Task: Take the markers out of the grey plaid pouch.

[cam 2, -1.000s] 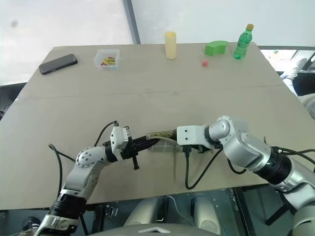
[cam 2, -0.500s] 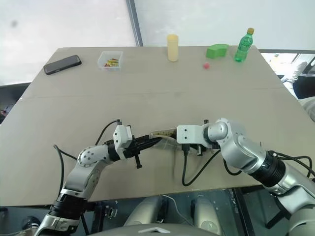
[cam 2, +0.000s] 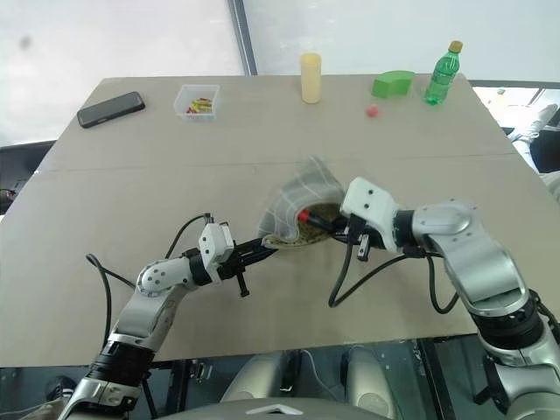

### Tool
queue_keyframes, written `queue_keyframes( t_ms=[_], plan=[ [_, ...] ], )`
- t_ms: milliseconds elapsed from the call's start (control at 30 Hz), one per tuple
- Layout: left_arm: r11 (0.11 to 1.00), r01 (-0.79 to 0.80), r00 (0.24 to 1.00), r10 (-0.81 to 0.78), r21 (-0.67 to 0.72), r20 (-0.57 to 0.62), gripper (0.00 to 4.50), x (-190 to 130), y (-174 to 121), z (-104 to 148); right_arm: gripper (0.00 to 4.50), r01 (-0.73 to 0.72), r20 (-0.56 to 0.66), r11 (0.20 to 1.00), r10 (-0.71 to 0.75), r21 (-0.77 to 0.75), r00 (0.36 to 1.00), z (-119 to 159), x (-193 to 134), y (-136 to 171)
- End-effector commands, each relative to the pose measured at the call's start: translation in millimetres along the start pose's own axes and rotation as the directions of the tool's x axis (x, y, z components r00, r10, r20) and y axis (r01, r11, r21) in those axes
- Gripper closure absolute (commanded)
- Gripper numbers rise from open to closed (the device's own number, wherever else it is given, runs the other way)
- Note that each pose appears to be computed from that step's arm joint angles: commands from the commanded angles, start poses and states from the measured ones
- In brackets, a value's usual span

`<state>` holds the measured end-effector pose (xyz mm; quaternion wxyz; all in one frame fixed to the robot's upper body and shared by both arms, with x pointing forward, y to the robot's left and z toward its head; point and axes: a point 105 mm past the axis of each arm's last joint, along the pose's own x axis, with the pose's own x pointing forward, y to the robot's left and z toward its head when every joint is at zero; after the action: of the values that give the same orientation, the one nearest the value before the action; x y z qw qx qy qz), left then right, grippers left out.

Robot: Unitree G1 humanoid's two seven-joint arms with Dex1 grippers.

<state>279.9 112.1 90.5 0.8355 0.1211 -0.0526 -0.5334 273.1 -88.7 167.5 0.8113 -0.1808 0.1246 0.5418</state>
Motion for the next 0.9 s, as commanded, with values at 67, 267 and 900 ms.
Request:
queue_keyframes(
  t_ms=[67, 267, 900],
  plan=[
    [1.000, -0.006, 1.000, 0.006, 0.008, 0.028, 4.50, 2.3, 2.1, 4.6, 4.22, 0.026, 0.052, 0.998, -0.029, 0.064, 0.998, -2.2, -8.8, -3.9],
    [0.997, -0.065, 0.997, 0.066, -0.038, 0.046, 4.50, 1.0, 12.9, 7.1, 4.22, -0.001, -0.036, 0.996, 0.004, 0.090, 0.999, -19.6, -18.3, 7.1],
    [0.993, -0.116, 0.993, 0.115, 0.033, 0.021, 4.50, -1.8, 31.5, 2.8, 4.23, 0.669, -0.448, 0.742, -0.610, -0.034, 0.654, -110.5, -109.7, -132.0]
  ],
)
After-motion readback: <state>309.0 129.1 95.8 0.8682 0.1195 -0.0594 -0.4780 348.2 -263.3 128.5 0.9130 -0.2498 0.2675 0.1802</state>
